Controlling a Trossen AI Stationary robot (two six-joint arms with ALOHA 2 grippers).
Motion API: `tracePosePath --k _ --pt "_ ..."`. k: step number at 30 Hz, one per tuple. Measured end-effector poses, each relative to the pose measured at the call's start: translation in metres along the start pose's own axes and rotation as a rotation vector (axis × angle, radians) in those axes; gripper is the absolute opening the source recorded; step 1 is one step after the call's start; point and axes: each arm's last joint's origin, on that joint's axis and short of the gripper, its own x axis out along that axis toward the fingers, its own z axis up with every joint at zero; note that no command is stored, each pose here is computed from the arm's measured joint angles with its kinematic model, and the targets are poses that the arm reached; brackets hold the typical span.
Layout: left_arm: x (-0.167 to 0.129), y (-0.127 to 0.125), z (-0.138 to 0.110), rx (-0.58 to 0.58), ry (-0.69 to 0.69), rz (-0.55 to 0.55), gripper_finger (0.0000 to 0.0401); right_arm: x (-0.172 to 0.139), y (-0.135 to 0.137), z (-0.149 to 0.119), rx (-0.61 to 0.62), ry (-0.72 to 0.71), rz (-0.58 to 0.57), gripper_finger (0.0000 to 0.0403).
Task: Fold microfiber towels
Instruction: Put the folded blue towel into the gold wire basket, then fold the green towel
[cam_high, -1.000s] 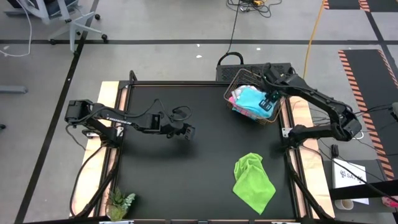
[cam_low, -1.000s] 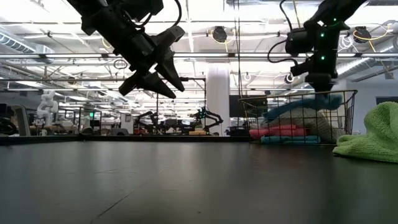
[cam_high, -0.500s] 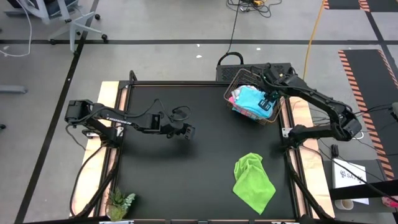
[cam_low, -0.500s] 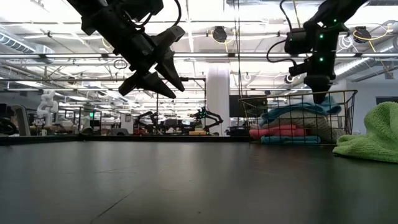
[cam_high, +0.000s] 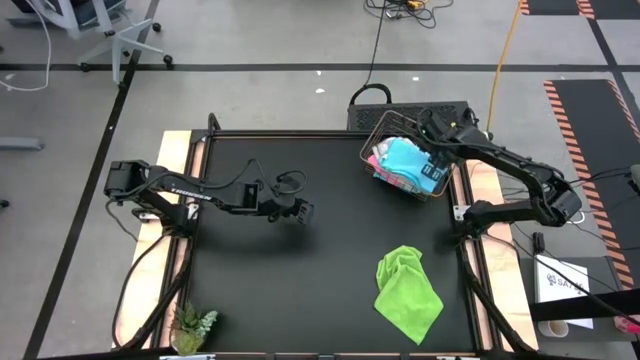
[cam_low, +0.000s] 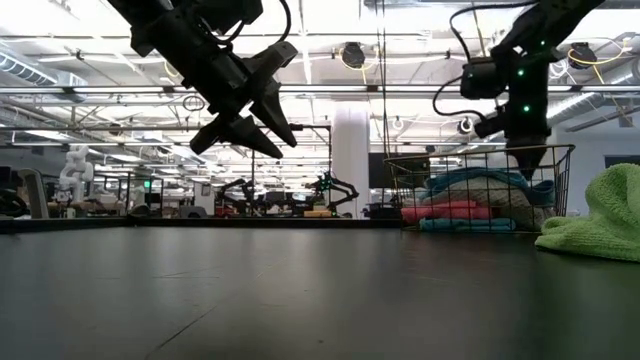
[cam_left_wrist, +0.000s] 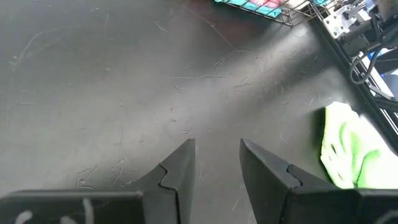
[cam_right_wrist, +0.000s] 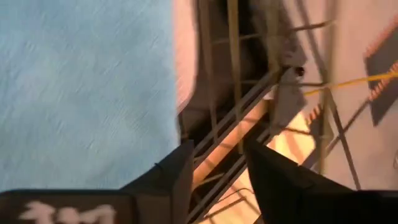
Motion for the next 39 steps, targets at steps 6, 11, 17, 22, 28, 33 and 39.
tracePosePath --k 6,11,17,22,28,33,39 --pt "0.0 0.0 0.0 0.0 0.0 0.001 0.0126 -0.014 -0.002 0.011 0.111 -0.079 -0.01 0.0171" --pt "0.001 0.002 0.003 -0.001 -0.011 0.012 0.0126 -0.028 0.009 0.025 0.218 -0.255 0.186 0.0162" --pt "0.001 0.004 0.005 -0.005 -0.016 0.017 0.0126 -0.042 0.026 0.042 0.265 -0.42 0.339 0.0085" --pt "0.001 0.004 0.005 0.001 -0.016 0.017 0.0126 -0.048 0.036 0.052 0.272 -0.5 0.392 0.0009" --pt "0.001 0.004 0.005 0.016 -0.016 0.017 0.0126 -0.041 0.06 0.069 0.263 -0.497 0.461 0.0001" --pt "0.001 0.004 0.005 0.03 -0.015 0.017 0.0127 -0.049 0.083 0.076 0.214 -0.522 0.532 0.0" --pt "0.001 0.004 0.005 0.052 -0.015 0.017 0.0127 -0.108 0.091 0.074 0.117 -0.634 0.593 0.0"
